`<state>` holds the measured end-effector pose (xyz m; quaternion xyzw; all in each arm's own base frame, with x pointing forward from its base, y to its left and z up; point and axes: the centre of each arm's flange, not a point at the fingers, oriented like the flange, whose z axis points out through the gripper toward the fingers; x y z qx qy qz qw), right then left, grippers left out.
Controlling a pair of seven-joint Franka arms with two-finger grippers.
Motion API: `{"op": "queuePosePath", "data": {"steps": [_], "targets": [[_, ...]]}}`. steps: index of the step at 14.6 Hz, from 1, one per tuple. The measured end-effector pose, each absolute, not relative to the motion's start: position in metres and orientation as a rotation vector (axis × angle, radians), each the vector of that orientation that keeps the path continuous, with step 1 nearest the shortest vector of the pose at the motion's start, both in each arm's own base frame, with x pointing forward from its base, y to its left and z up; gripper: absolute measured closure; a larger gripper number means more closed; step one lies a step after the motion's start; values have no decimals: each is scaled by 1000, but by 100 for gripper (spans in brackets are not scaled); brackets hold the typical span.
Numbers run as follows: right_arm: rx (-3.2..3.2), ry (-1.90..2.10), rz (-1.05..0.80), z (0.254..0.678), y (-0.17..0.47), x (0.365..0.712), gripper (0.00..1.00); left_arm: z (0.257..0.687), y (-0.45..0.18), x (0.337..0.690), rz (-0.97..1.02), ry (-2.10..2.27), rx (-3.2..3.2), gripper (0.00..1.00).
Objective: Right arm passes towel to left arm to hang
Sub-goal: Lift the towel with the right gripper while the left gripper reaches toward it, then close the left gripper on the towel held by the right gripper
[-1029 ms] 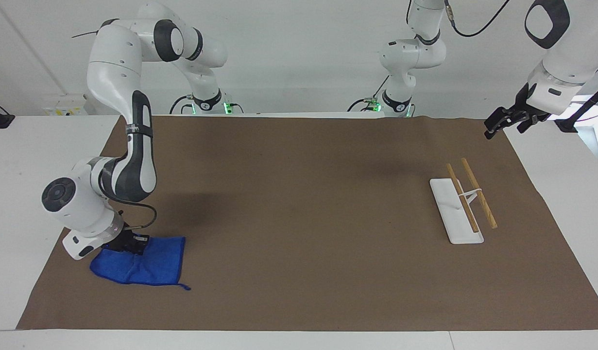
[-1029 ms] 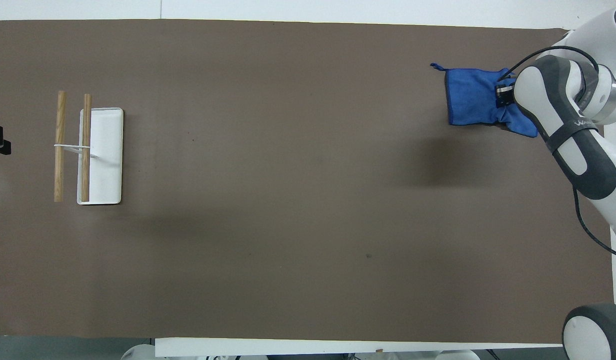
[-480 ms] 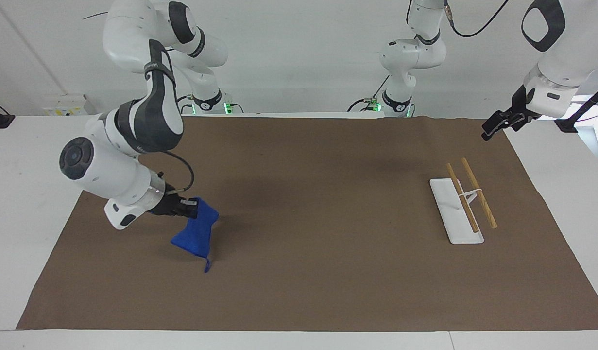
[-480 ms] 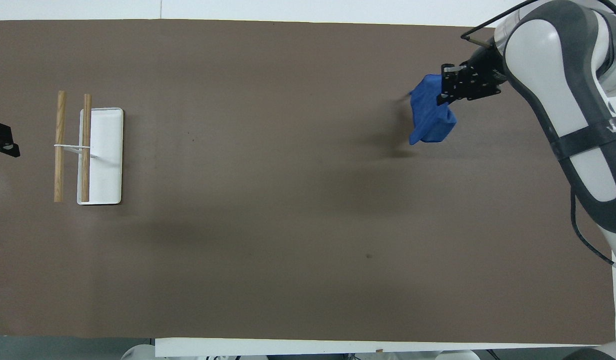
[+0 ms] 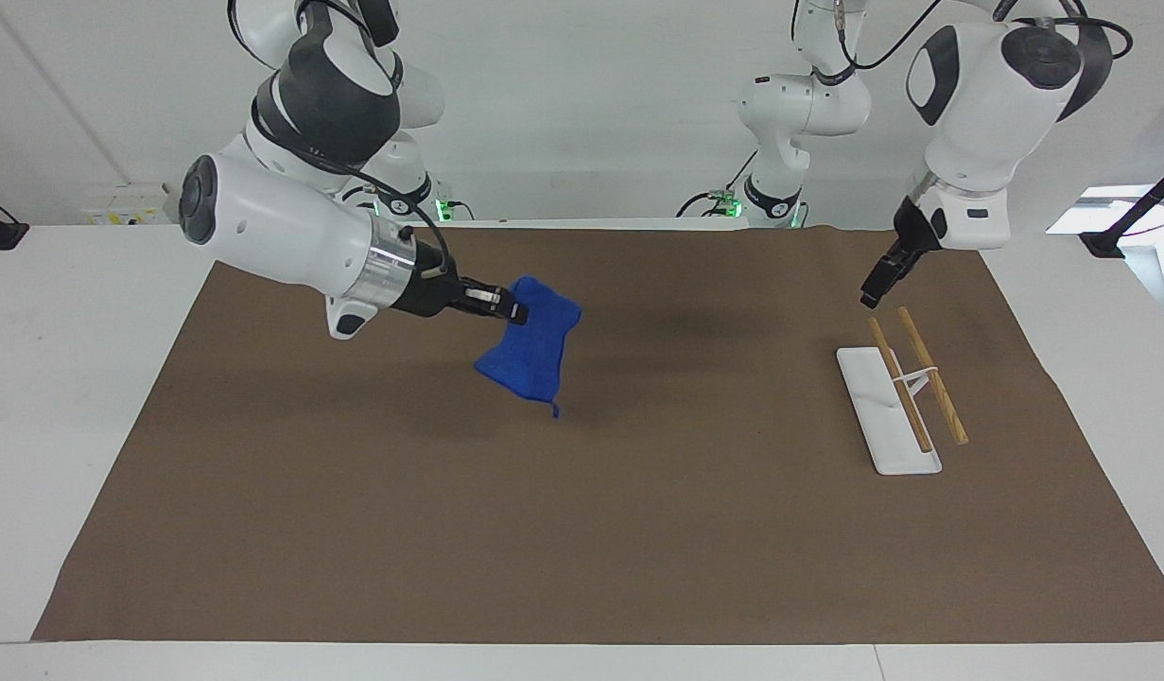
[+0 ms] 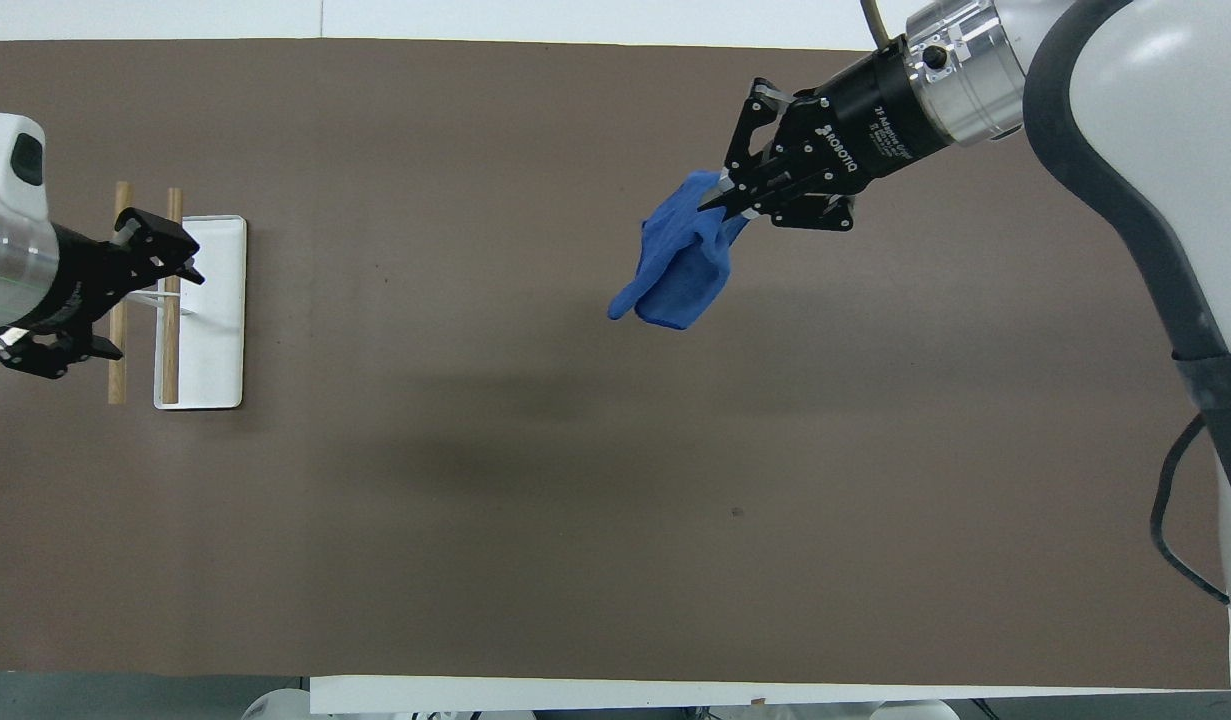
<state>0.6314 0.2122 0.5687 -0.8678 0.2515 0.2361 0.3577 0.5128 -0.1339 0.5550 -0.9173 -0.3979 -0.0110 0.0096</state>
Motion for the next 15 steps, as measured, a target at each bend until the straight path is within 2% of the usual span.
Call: {"op": "queuePosePath", "data": {"steps": [2,8,13,14,15], "targets": [[-2142,681,669,564,229,622,93,557,-159,512,-22,-1528,-2805,0],[-1946,909,730,530,281,597,93,584,-243,499,201,-2178,-2586,0],[-1906,994,703,529,294,593,93,581,-295,479,288,-2362,-2425,3],[-1906,995,702,529,293,593,93,581,-299,477,288,-2364,-2430,9],[-1906,996,702,529,293,593,93,581,-301,476,287,-2367,-2434,9]]}}
